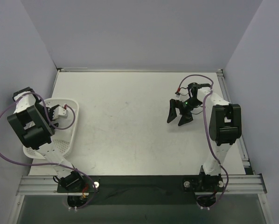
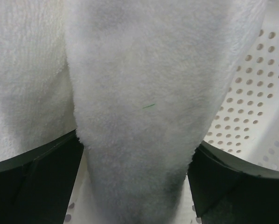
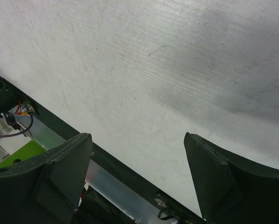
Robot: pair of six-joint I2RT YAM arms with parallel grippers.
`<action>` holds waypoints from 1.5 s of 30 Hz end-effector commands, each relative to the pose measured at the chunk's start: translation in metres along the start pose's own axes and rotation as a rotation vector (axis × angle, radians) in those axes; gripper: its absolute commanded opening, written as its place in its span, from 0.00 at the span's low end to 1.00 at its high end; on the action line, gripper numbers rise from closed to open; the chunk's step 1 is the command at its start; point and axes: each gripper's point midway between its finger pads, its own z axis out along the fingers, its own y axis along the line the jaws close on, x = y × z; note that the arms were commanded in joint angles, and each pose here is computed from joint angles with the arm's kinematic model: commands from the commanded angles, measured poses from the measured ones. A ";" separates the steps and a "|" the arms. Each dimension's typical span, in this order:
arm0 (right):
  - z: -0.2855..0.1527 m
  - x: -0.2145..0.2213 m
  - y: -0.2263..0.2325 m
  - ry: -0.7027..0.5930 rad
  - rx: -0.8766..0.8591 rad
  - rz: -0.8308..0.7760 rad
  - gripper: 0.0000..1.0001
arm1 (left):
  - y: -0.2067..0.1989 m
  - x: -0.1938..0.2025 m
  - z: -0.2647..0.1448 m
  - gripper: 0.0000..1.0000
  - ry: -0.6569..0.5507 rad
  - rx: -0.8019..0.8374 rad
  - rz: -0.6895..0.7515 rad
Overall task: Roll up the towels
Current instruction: Place the rolled towel into the container
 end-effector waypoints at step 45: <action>-0.076 -0.011 0.004 -0.255 0.165 -0.135 1.00 | 0.044 -0.384 0.000 0.97 -0.642 -0.370 -0.777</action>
